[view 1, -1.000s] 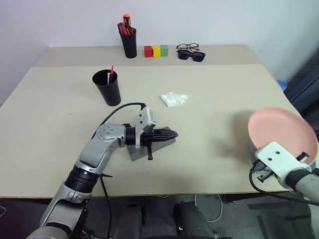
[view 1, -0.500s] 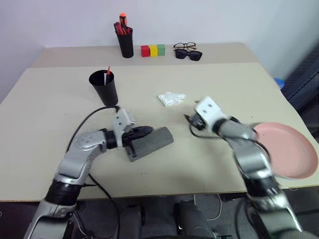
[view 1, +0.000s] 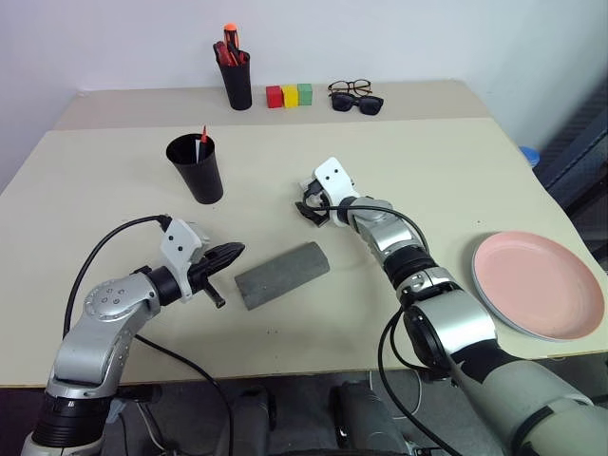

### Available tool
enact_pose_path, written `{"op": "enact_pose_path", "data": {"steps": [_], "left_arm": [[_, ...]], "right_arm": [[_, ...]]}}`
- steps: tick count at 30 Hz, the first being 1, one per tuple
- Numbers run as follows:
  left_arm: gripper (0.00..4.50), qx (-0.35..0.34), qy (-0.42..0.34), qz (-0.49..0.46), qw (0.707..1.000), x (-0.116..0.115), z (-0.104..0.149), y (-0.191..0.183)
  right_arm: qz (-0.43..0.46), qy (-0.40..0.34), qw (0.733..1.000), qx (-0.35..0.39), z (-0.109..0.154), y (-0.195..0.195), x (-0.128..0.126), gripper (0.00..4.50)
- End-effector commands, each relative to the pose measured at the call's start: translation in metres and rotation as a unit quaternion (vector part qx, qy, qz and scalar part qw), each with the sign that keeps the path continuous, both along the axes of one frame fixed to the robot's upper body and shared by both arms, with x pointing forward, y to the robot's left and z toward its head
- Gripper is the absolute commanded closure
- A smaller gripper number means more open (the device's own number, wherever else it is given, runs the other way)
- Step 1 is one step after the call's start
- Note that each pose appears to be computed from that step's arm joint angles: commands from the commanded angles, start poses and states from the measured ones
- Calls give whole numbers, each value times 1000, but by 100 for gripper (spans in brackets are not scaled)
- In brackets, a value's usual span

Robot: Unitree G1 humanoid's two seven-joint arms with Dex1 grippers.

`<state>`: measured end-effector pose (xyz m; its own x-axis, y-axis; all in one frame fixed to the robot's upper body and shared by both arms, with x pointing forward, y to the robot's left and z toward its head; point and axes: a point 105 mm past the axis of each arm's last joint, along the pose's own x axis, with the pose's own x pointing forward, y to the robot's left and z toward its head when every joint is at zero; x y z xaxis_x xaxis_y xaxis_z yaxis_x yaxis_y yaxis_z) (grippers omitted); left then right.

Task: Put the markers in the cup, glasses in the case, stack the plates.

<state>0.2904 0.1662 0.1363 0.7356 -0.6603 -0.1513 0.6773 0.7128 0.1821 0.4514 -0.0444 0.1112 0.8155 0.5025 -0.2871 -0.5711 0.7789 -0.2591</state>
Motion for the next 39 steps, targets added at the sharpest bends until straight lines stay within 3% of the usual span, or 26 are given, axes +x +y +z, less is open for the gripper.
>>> {"op": "enact_pose_path", "data": {"steps": [1, 7, 8, 16, 22, 27, 30, 35, 38, 39], "left_arm": [[450, 0, -21, 1, 1000, -2, 11, 0], [450, 0, -19, -7, 1000, 0, 11, -4], [450, 0, -19, -9, 1000, 1, 11, -5], [450, 1, -16, -65, 998, -1, 9, -27], [450, -9, -17, -182, 983, -8, 14, -78], [450, -24, -16, -265, 964, -6, 19, -113], [450, -23, -13, -305, 952, -8, 19, -124], [450, -25, -11, -325, 945, -4, 16, -131], [450, -28, -14, -327, 944, -3, 17, -130], [450, -30, -15, -327, 944, -3, 18, -130]], "right_arm": [[-12, -19, 1000, 18, 14, 3, 6, 137], [-26, -19, 999, 29, 13, -2, 7, 437], [-29, -23, 999, 29, 13, -4, 8, 445], [-54, -136, 989, -11, 43, -49, -2, 445], [-110, -180, 977, -29, 70, -123, -75, 445], [-214, -185, 956, -81, 83, -189, -146, 445], [-263, -162, 945, -108, 82, -217, -179, 445], [-326, -83, 931, -139, 55, -251, -213, 445], [-358, -38, 923, -136, 37, -267, -225, 368], [-362, -38, 921, -136, 36, -270, -226, 319]]}}
